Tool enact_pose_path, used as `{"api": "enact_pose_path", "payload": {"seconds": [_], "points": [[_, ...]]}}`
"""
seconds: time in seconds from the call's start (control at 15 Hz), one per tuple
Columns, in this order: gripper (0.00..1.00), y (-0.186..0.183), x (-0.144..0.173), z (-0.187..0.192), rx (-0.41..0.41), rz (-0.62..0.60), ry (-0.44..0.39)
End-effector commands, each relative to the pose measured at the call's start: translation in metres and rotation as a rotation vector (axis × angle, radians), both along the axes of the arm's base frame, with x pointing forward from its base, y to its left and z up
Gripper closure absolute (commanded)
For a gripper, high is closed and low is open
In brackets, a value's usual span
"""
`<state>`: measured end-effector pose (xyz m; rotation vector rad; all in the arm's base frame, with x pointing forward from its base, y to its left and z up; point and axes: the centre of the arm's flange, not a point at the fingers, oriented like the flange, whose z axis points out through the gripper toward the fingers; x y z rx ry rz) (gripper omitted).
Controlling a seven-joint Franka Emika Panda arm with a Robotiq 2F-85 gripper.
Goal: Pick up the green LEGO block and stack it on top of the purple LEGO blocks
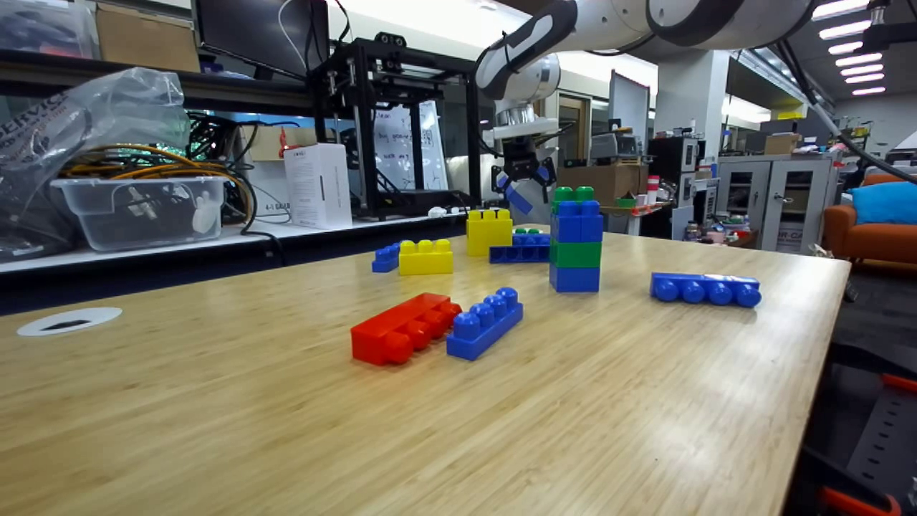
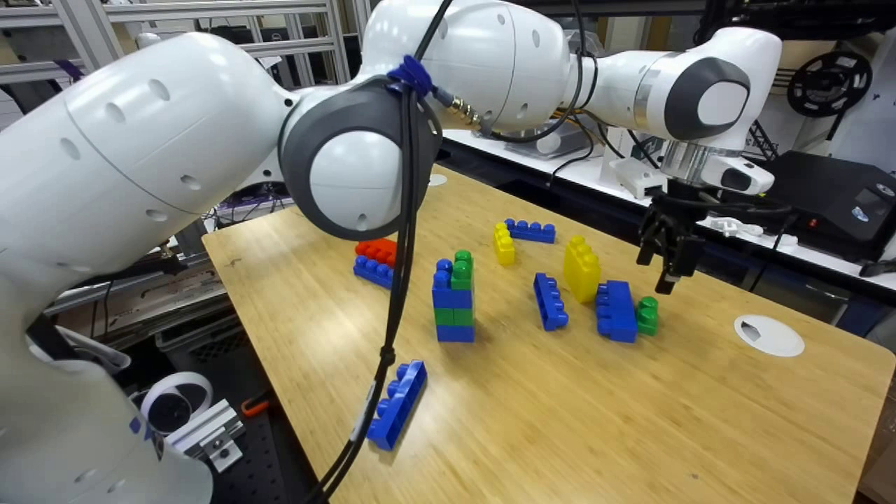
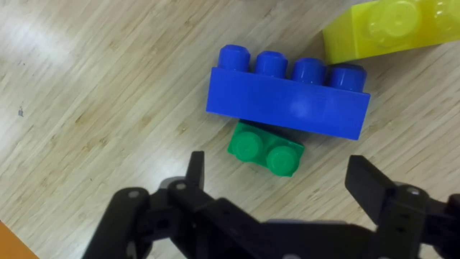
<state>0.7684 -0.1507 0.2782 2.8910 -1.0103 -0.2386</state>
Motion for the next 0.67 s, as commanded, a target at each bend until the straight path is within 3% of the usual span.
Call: {"api": "enact_pose_path", "payload": {"seconds": [0.0, 0.6], "points": [[0.00, -0.005, -0.003, -0.014, 0.029, -0.039, -0.001], [0.00, -0.004, -0.006, -0.054, 0.061, -0.134, -0.020]]}}
